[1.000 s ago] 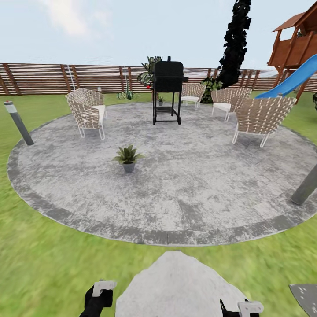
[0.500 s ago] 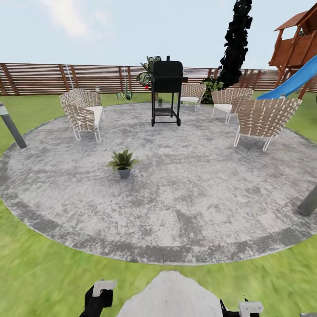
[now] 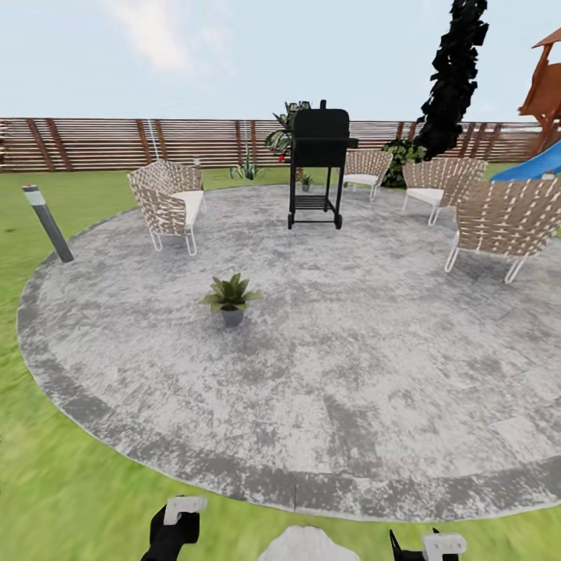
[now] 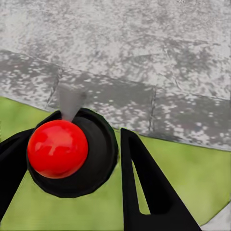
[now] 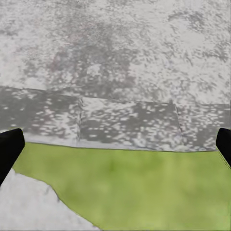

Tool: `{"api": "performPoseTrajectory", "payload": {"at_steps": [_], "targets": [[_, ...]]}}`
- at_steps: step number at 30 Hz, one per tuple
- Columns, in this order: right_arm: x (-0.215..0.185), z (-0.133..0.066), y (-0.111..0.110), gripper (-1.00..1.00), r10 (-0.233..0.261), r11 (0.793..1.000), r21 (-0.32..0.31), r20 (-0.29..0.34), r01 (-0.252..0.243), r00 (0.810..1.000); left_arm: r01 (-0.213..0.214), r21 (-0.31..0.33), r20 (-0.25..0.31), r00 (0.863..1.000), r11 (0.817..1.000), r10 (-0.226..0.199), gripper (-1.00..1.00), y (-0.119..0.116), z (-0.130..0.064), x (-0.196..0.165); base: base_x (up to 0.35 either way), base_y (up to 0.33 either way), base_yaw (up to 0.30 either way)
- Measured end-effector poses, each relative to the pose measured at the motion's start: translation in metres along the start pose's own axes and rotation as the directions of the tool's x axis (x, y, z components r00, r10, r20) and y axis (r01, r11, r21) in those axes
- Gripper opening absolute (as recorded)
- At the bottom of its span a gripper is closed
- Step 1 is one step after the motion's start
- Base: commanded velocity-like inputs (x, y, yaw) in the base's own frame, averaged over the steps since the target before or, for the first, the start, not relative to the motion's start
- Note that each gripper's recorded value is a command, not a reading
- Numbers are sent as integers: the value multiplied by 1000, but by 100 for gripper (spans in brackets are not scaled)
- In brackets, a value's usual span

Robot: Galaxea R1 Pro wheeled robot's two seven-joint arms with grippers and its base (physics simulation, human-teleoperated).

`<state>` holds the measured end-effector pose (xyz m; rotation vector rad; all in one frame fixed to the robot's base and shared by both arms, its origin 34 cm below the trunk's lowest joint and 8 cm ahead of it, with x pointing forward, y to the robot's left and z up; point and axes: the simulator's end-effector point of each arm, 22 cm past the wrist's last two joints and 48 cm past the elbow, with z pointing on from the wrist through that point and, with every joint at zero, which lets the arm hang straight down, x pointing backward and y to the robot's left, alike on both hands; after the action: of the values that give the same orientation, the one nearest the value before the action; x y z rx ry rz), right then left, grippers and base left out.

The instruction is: Pick up the pesticide atomizer in the garden and spray insectifuge to fully cover both potted plants in the garden.

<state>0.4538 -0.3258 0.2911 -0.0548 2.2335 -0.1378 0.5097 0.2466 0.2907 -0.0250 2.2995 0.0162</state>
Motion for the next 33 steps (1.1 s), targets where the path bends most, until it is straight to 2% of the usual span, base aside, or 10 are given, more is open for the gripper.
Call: {"api": "performPoseTrajectory", "payload": {"at_steps": [26, 33], "targets": [[0, 0, 0, 100, 0, 1000, 0, 0, 0, 1000, 2, -1, 0, 1000, 1000, -2, -100, 0, 0, 0, 337, -10, 233], [0, 0, 0, 100, 0, 1000, 0, 0, 0, 1000, 2, -1, 0, 1000, 1000, -2, -100, 0, 0, 0, 338, 0, 57]]}}
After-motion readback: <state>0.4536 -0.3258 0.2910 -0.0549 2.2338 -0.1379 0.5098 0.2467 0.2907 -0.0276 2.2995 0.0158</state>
